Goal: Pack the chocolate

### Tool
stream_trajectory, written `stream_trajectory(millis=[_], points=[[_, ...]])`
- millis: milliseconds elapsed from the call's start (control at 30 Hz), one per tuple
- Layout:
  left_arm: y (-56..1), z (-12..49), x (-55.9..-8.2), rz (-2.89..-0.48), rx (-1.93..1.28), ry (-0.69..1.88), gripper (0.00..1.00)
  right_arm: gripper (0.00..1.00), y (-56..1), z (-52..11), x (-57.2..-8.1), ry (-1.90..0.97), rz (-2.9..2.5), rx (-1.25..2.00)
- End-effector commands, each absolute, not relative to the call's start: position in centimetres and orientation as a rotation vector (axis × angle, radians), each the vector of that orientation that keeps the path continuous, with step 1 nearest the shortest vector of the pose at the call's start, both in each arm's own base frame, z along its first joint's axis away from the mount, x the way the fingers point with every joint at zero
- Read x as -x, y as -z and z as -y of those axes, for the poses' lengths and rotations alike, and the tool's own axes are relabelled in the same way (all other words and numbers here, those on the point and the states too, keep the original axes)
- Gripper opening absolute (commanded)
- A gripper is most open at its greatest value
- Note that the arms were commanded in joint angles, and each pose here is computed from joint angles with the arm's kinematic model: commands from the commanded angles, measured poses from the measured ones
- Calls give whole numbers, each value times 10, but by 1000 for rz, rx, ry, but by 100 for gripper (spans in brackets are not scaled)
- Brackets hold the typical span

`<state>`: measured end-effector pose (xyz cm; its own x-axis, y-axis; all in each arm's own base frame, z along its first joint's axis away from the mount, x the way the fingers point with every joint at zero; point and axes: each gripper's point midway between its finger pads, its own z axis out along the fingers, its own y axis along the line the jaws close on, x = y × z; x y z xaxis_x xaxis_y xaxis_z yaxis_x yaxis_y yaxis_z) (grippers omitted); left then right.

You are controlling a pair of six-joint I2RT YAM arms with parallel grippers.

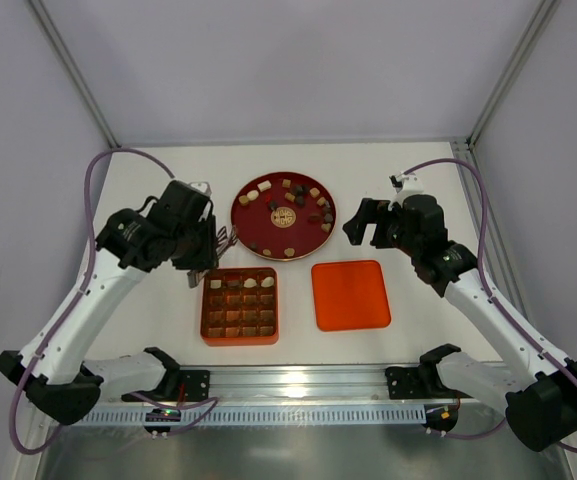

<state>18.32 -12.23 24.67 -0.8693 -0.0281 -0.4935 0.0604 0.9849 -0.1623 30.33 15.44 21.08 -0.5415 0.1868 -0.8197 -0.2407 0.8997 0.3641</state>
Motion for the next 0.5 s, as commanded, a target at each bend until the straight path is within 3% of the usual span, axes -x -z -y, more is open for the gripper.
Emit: stream_trajectory(millis=[0, 233, 467], points=[[-273, 147, -216, -2515, -86, 319, 36, 100, -236, -159, -307, -576, -1995, 50], [-289, 203, -281, -2470, -193, 398, 36, 100, -242, -157, -303, -573, -1988, 49], [-269, 262, -340, -2457, -375, 412, 37, 100, -246, -151, -295, -559, -1991, 45]])
